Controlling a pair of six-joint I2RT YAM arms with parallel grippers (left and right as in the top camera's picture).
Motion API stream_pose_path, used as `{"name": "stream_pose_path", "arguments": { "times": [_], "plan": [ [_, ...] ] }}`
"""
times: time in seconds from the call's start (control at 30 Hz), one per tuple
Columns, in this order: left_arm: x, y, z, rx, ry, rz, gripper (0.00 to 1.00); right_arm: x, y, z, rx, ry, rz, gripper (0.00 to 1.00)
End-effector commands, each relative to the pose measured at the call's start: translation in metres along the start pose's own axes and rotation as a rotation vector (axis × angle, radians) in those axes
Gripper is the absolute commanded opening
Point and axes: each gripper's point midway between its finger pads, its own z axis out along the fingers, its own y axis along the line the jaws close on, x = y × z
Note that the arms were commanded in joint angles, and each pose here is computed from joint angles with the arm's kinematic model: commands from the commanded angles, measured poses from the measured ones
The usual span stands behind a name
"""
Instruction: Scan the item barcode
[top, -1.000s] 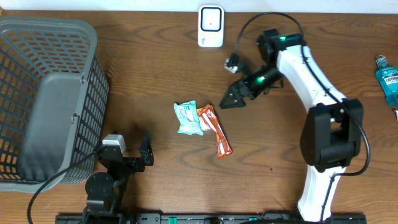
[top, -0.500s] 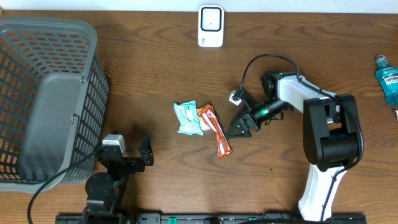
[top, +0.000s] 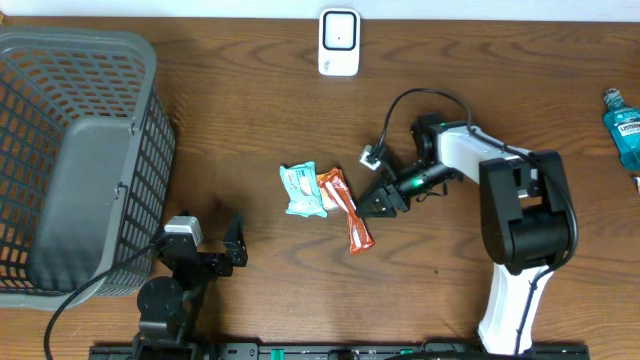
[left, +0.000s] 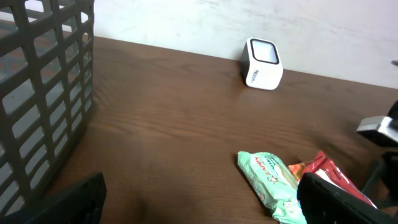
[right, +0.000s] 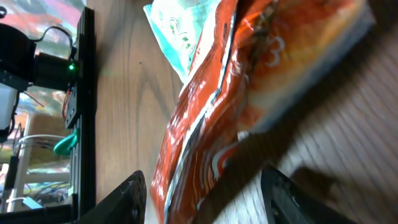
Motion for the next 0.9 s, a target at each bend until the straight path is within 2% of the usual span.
{"name": "stream_pose_path", "arguments": {
  "times": [0.0, 0.1, 0.13, 0.27, 0.33, 0.37, 0.4, 0.67, 0.87],
  "plan": [
    [0.013, 0.002, 0.003, 0.004, 0.031, 0.01, 0.98, 0.006, -0.001, 0.017, -0.048, 0.008, 0.059, 0.53],
    [0.013, 0.002, 0.003, 0.004, 0.031, 0.01, 0.98, 0.01, -0.003, 0.02, -0.055, 0.016, 0.075, 0.48],
    [0.013, 0.002, 0.003, 0.004, 0.031, 0.01, 0.98, 0.011, -0.004, 0.02, -0.055, 0.016, 0.079, 0.4],
    [0.013, 0.002, 0.003, 0.004, 0.031, 0.01, 0.98, 0.008, -0.002, 0.019, -0.068, -0.002, 0.081, 0.29],
    [0.013, 0.002, 0.003, 0.004, 0.031, 0.01, 0.98, 0.006, 0.0, 0.019, -0.08, -0.015, 0.08, 0.16],
    [0.013, 0.002, 0.003, 0.004, 0.031, 0.01, 0.98, 0.005, 0.0, 0.019, -0.082, -0.019, 0.079, 0.04],
    [0.013, 0.002, 0.003, 0.004, 0.031, 0.01, 0.98, 0.004, 0.001, 0.019, -0.087, -0.025, 0.079, 0.01],
    [0.013, 0.002, 0.003, 0.004, 0.031, 0.01, 0.98, -0.018, 0.021, 0.002, -0.133, -0.011, 0.135, 0.01],
    [0.013, 0.002, 0.003, 0.004, 0.031, 0.01, 0.98, -0.034, 0.038, -0.01, -0.176, -0.023, 0.09, 0.01]
  ]
}}
